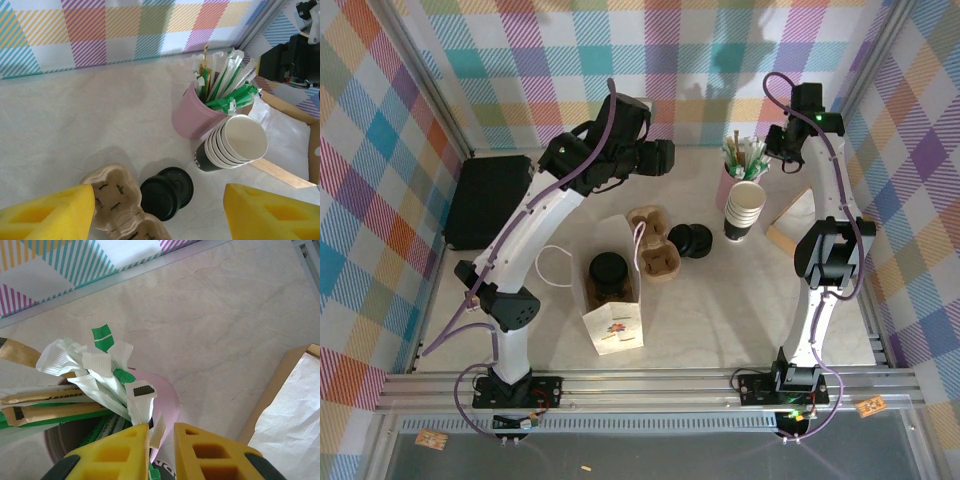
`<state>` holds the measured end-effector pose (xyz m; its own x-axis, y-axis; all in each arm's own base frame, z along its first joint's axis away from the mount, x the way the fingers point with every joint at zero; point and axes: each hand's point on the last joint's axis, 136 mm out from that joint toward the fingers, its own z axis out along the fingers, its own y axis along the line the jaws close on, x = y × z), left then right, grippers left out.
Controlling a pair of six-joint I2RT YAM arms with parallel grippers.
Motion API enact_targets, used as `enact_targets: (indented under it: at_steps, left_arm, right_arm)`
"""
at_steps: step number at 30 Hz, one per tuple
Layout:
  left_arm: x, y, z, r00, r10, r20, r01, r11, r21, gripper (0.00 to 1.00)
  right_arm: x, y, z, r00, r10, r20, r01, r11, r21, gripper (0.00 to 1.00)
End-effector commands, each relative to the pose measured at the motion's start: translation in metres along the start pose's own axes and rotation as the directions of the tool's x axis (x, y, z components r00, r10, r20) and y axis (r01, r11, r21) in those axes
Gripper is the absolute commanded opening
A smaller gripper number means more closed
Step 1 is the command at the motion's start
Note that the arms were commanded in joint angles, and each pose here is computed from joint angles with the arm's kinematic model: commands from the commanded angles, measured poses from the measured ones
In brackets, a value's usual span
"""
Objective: Pack the takeout coffee
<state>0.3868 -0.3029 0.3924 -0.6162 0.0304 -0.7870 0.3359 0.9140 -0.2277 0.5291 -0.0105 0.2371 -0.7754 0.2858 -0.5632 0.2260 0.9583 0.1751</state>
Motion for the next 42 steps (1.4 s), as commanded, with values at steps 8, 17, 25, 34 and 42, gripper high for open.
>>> enact_targets:
  at_steps: [8, 17, 25, 34, 42]
  left_arm:
    - [-0.006, 0.003, -0.009, 1.0, 0.005, 0.02, -0.005, 1.0, 0.02, 0.7]
    - [-0.007, 0.003, -0.008, 1.0, 0.004, 0.02, -0.005, 1.0, 0.023, 0.7]
    - [-0.007, 0.006, -0.009, 1.0, 0.018, 0.019, -0.018, 1.0, 0.02, 0.71]
    - [-0.008, 0.006, -0.007, 1.0, 0.021, 0.019, -0.022, 0.999, 0.031, 0.71]
    - [-0.011, 0.007, -0.009, 0.999, 0.022, 0.028, -0.023, 0.999, 0.038, 0.71]
  right_arm:
    - [0.001, -0.002, -0.006, 1.0, 0.022, -0.005, -0.022, 1.0, -0.005, 0.21]
    - [0.007, -0.008, 0.001, 0.999, 0.023, -0.028, -0.023, 0.999, 0.025, 0.2]
    - [0.012, -0.007, 0.01, 0.998, 0.033, -0.054, -0.032, 0.999, 0.011, 0.19]
    - [0.011, -0.006, 0.015, 0.998, 0.036, -0.054, -0.036, 0.999, 0.003, 0.14]
    - [0.006, -0.008, -0.002, 0.999, 0.031, -0.029, -0.031, 0.999, 0.017, 0.03]
